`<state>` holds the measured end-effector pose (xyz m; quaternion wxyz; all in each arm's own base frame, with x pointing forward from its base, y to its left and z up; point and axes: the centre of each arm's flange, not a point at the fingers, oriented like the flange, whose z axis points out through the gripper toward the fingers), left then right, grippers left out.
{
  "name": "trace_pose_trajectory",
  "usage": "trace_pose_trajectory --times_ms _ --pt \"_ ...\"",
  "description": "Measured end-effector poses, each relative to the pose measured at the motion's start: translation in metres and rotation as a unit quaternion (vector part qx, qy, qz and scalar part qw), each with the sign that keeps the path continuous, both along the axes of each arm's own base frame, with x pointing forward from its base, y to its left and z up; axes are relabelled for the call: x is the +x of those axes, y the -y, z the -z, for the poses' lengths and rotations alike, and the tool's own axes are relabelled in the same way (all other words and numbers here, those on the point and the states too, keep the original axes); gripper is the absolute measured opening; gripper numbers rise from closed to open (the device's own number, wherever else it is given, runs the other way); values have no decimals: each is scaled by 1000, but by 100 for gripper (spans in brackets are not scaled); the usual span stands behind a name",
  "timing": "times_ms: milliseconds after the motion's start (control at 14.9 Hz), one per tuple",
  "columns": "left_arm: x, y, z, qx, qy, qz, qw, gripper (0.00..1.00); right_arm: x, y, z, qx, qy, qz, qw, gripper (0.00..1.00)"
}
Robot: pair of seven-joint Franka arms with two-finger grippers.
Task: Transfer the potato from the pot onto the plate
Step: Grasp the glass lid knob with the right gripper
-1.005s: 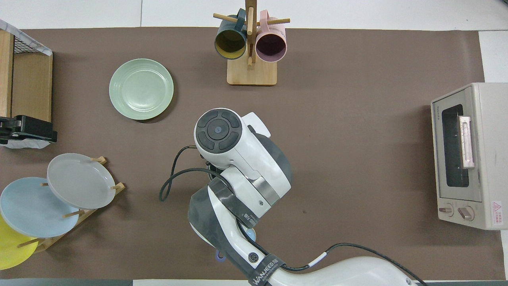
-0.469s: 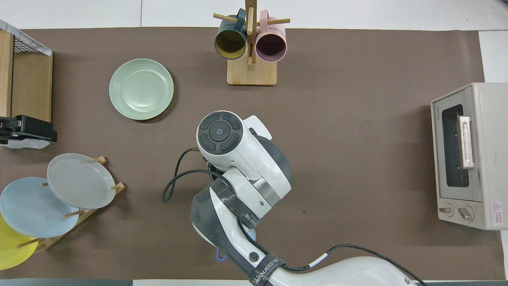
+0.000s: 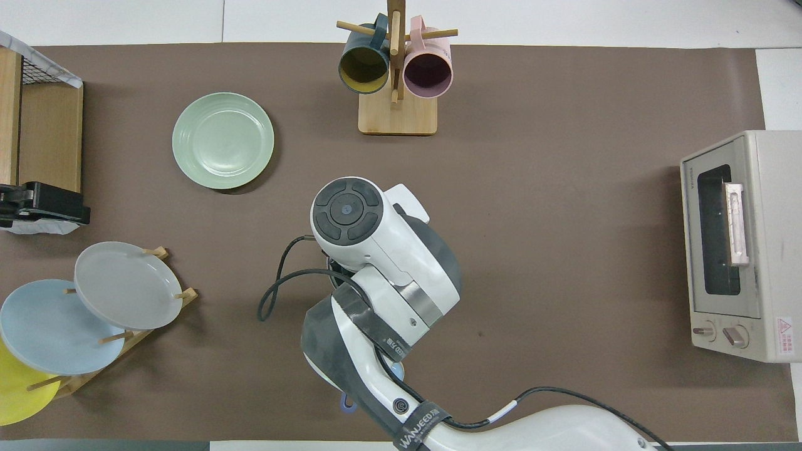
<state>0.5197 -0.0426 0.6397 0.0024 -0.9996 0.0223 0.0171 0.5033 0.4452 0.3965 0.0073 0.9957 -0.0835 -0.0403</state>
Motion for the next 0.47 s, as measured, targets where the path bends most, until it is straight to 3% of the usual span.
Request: trace_pose_trajectory --times_ms 469 --pt "0 0 0 0 1 0 1000 100 -6 -5 1 1 -2 -7 1000 82"
